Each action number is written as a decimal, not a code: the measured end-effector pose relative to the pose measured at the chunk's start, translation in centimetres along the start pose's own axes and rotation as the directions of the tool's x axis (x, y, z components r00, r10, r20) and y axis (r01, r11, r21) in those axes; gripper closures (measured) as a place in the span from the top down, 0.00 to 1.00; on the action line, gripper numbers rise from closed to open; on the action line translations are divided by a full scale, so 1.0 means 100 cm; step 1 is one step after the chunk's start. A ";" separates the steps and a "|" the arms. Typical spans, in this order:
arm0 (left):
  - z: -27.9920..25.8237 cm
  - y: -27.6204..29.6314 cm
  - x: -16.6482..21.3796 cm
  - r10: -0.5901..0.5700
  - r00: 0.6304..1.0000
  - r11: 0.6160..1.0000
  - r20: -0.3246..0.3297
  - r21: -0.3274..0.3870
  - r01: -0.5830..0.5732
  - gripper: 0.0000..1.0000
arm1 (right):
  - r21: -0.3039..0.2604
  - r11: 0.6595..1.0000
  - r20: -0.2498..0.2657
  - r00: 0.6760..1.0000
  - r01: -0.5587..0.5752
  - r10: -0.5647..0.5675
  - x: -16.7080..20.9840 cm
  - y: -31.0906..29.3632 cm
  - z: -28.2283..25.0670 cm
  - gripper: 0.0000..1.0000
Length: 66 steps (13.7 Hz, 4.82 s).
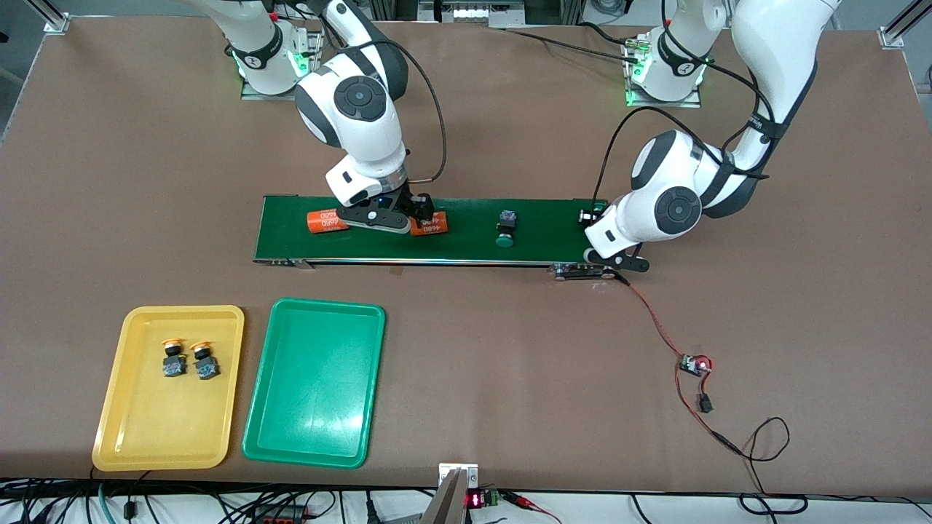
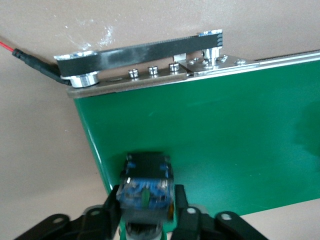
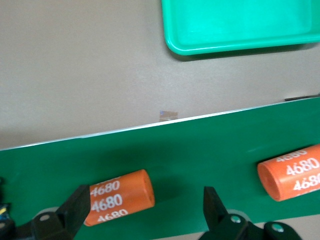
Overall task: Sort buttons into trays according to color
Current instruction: 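Place the second green button on the belt with the left gripper, then grasp a green button on the belt with the right gripper while the left gripper withdraws, then lift the green button with the right gripper and carry it toward the green tray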
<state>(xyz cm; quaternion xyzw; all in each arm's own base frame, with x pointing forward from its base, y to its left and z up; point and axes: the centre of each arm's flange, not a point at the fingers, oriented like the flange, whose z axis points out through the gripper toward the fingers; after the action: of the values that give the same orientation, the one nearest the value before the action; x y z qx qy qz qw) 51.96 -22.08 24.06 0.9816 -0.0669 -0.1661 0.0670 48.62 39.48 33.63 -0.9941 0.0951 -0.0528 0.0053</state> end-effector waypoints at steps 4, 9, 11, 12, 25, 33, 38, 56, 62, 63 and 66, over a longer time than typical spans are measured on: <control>-0.016 0.003 0.002 0.003 0.999 1.000 -0.038 0.001 -0.003 0.95 | 0.026 0.998 0.002 0.998 -0.056 0.056 -0.022 -0.023 0.013 1.00; -0.133 -0.003 -0.012 -0.004 0.975 0.999 -0.221 0.040 0.013 1.00 | 0.021 0.999 -0.012 0.999 -0.034 0.034 -0.048 -0.060 0.031 1.00; -0.181 -0.039 -0.025 0.008 0.962 0.997 -0.274 0.075 0.013 1.00 | 0.026 1.000 -0.035 0.999 -0.002 0.003 -0.047 -0.076 0.035 1.00; -0.199 -0.063 -0.034 0.023 0.959 0.996 -0.281 0.094 0.003 1.00 | 0.030 1.000 -0.040 0.999 0.009 -0.008 -0.046 -0.082 0.037 1.00; -0.348 -0.128 -0.095 0.023 0.961 0.983 -0.274 0.181 0.028 1.00 | -0.006 0.999 -0.016 0.999 0.051 -0.051 -0.065 -0.098 0.055 1.00; -0.350 -0.121 -0.095 0.033 0.960 0.983 -0.277 0.184 0.019 1.00 | -0.029 0.998 0.010 0.998 0.059 -0.059 -0.072 -0.101 0.081 1.00; -0.350 -0.124 -0.095 0.027 0.961 0.983 -0.274 0.182 0.024 1.00 | -0.021 0.999 -0.009 0.999 0.042 -0.042 -0.054 -0.107 0.064 1.00; -0.349 -0.130 -0.097 0.014 0.966 0.983 -0.258 0.178 0.034 1.00 | -0.097 0.995 0.009 1.000 0.023 -0.022 -0.019 -0.079 0.095 0.36; -0.349 -0.134 -0.098 0.006 0.966 0.984 -0.258 0.176 0.041 1.00 | -0.139 0.990 0.021 0.999 0.029 -0.027 -0.011 -0.075 0.084 0.33; -0.349 -0.135 -0.098 0.005 0.966 0.984 -0.258 0.176 0.041 1.00 | -0.157 0.987 0.022 0.999 0.046 -0.043 -0.001 -0.073 0.071 0.33; -0.349 -0.135 -0.098 0.004 0.966 0.984 -0.258 0.175 0.042 1.00 | -0.178 0.980 0.029 0.996 0.085 -0.081 0.071 -0.035 -0.002 0.33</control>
<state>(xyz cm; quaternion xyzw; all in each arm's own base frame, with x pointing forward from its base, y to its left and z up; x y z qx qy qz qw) 55.98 -3.50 57.79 0.9974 -0.0629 -0.0313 -0.0151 56.22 41.57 34.62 -0.9941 0.0579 -0.0336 -0.0852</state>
